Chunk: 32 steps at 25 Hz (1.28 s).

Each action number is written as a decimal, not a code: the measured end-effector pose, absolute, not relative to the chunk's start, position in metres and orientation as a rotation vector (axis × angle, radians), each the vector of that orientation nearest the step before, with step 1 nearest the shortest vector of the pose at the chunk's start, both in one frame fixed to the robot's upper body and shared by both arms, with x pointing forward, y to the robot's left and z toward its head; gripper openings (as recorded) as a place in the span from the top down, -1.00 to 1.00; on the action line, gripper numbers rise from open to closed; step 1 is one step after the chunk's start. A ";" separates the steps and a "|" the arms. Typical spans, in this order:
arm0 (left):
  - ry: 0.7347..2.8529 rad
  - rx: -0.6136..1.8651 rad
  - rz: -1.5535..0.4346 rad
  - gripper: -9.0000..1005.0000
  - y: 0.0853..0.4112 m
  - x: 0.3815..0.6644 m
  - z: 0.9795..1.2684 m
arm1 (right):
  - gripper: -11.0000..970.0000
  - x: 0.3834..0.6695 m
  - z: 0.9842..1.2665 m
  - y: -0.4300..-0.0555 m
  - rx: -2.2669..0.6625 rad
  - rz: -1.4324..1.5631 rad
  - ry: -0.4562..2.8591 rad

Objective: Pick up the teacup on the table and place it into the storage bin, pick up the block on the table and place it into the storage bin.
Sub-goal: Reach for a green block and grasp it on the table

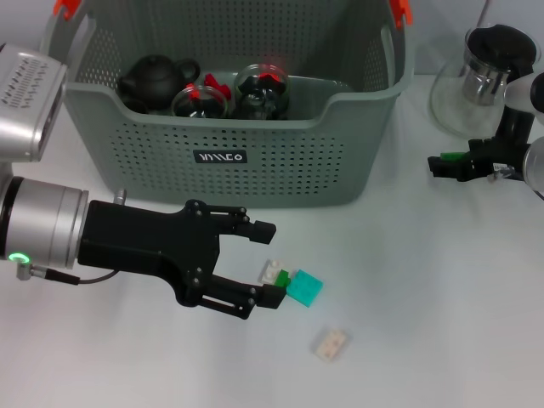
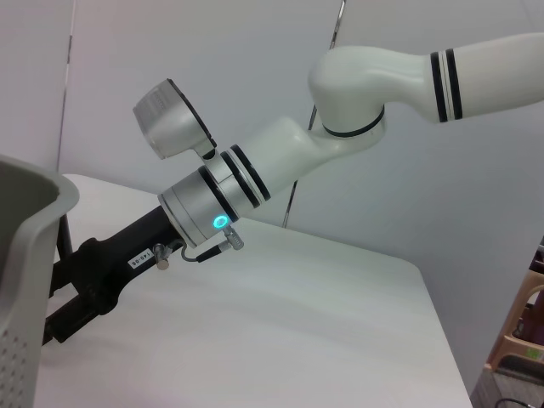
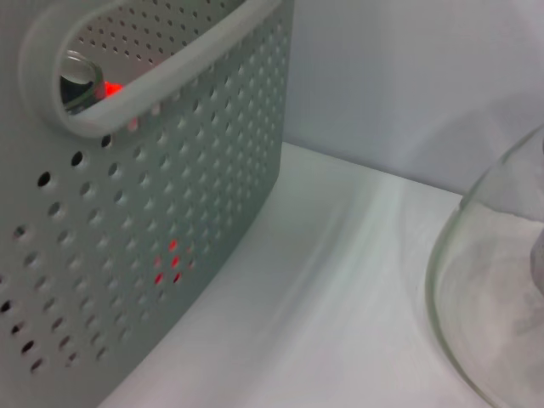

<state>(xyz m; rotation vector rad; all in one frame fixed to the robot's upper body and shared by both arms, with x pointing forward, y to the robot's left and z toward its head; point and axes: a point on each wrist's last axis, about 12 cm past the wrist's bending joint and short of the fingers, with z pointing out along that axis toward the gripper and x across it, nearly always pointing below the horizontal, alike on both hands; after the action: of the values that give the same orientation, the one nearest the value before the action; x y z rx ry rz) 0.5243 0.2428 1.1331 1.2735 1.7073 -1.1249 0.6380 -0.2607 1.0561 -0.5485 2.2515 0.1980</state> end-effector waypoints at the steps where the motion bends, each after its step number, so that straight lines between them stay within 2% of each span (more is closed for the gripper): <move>1: 1.707 1.274 -1.125 -0.72 0.243 0.524 1.133 | -0.70 0.638 1.056 -0.261 -0.548 0.197 2.252; 11: 1.707 1.274 -1.126 -0.72 0.243 0.524 1.133 | -0.70 0.638 1.054 -0.260 -0.542 0.193 2.257; 22: 1.708 1.274 -1.131 -0.72 0.243 0.523 1.133 | -0.30 0.638 1.052 -0.257 -0.544 0.193 2.265; 32: 1.708 1.275 -1.133 -0.72 0.244 0.523 1.133 | -0.30 0.639 1.053 -0.257 -0.542 0.192 2.261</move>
<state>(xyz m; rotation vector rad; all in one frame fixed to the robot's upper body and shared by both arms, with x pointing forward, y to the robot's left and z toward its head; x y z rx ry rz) 0.5226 0.2435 1.1325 1.2745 1.7077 -1.1333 0.6389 -0.2570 1.0531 -0.5416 2.2608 0.1924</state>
